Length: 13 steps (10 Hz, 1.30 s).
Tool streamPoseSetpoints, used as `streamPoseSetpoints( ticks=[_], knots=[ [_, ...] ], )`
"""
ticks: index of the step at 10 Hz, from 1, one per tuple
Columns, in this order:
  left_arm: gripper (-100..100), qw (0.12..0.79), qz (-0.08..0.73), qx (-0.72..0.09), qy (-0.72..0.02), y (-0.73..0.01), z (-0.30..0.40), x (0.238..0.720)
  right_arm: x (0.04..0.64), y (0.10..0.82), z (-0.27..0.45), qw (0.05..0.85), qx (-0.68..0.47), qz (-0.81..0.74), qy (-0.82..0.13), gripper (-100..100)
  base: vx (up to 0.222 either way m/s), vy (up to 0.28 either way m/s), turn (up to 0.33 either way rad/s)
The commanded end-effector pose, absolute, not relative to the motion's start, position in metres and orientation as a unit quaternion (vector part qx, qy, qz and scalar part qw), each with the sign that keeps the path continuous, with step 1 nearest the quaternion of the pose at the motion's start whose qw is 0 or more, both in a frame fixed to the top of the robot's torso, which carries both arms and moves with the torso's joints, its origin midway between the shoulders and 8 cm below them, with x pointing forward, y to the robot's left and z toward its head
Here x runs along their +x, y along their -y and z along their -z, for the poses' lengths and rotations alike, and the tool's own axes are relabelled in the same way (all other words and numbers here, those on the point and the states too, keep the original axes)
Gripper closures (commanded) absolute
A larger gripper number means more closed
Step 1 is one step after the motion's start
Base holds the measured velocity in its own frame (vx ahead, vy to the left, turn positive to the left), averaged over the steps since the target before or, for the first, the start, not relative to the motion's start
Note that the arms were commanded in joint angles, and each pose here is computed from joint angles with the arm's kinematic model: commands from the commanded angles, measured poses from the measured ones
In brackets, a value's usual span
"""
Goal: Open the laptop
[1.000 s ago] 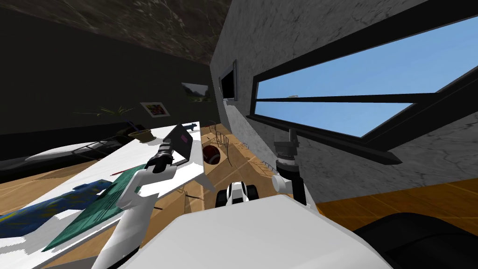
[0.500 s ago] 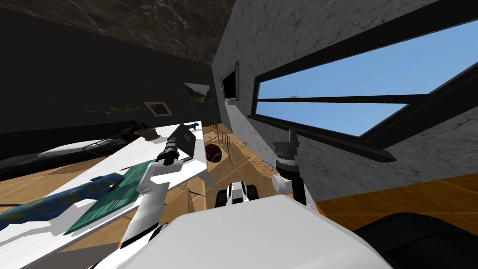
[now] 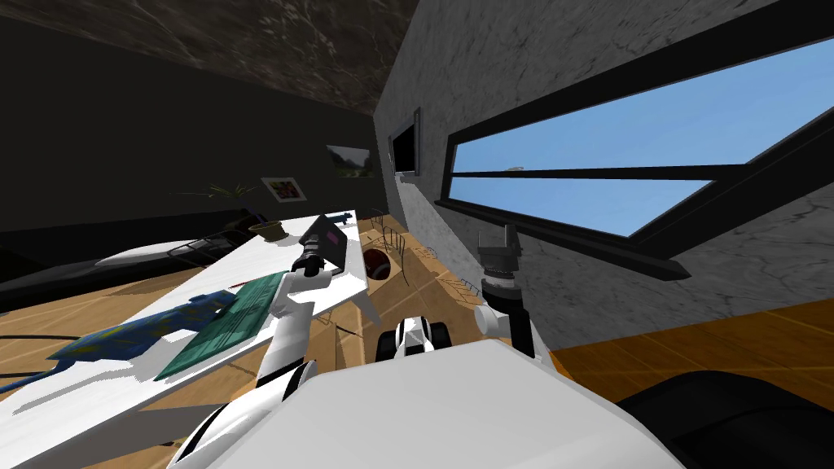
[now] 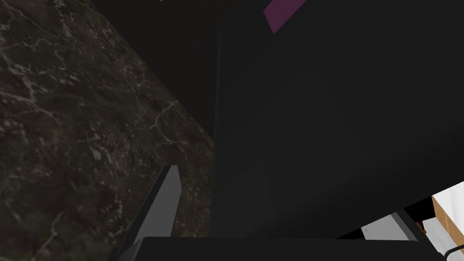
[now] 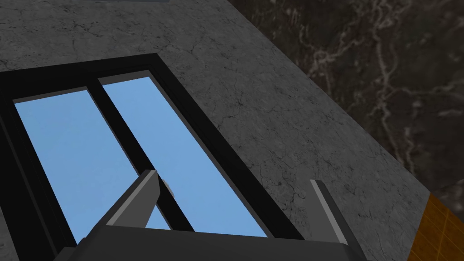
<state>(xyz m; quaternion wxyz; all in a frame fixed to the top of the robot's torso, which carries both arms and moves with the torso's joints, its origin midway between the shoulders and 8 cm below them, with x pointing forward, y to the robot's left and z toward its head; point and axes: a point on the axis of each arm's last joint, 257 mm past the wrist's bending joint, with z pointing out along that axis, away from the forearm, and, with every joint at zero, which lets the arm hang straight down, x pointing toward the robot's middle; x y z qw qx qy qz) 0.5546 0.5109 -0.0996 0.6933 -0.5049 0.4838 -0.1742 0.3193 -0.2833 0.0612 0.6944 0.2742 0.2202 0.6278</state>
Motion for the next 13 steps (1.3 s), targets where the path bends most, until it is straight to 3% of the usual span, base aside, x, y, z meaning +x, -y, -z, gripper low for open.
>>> streamPoseSetpoints(
  ticks=[1, 9, 13],
  knots=[
    [-100, 0.689, 0.18, -0.504, -0.488, -0.499, 0.099, 0.579, 0.319, 0.283, -0.061, 0.694, 0.274, -0.628, -0.22, 0, -0.019, -0.003, -0.011],
    [-100, 0.676, 0.198, -0.489, -0.515, -0.437, 0.098, 0.641, 0.319, 0.283, -0.061, 0.694, 0.274, -0.628, -0.22, 0, -0.02, 0.0, 0.004],
    [-100, 0.676, 0.198, -0.489, -0.515, -0.437, 0.098, 0.641, 0.319, 0.283, -0.061, 0.694, 0.274, -0.628, -0.22, 0, -0.012, 0.0, -0.005]
  ],
)
